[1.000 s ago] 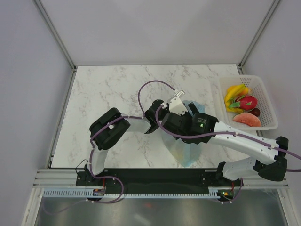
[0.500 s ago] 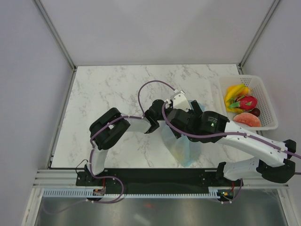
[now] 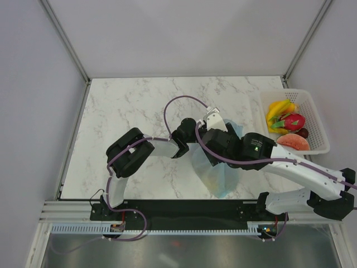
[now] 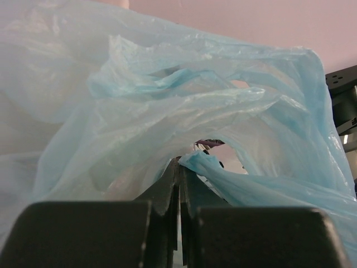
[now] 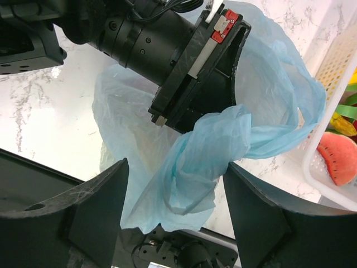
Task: Place the fake fruits into the plastic bag and tie a complex knot
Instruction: Tie the plastic bag at the center of the board.
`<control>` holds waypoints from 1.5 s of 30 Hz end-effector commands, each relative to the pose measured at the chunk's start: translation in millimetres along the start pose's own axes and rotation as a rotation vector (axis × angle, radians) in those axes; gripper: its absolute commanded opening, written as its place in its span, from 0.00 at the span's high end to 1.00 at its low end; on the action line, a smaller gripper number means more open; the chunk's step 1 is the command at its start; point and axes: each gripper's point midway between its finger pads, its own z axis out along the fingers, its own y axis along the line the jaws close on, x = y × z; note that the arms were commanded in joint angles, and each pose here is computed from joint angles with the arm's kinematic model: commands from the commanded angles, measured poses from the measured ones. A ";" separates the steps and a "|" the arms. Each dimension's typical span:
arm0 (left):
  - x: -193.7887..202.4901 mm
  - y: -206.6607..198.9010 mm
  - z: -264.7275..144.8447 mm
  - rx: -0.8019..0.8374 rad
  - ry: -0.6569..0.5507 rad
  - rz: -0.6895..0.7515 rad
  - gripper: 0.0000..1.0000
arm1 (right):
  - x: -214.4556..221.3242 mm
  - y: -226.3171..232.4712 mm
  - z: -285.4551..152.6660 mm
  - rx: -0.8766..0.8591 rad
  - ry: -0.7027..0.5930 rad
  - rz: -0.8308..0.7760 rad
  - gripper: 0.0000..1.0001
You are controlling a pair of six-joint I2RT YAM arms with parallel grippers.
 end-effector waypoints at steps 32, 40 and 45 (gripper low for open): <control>-11.5 -24.3 0.6 0.059 0.008 0.093 0.98 | -9.9 -18.6 -11.3 -0.192 -0.060 0.078 0.25; -12.9 -24.2 0.7 0.057 0.005 0.093 0.98 | -9.7 -39.2 -20.5 -0.104 -0.044 0.086 0.26; -13.3 -25.2 0.8 0.059 0.006 0.096 0.98 | -8.0 -44.5 -23.1 -0.083 -0.039 0.082 0.25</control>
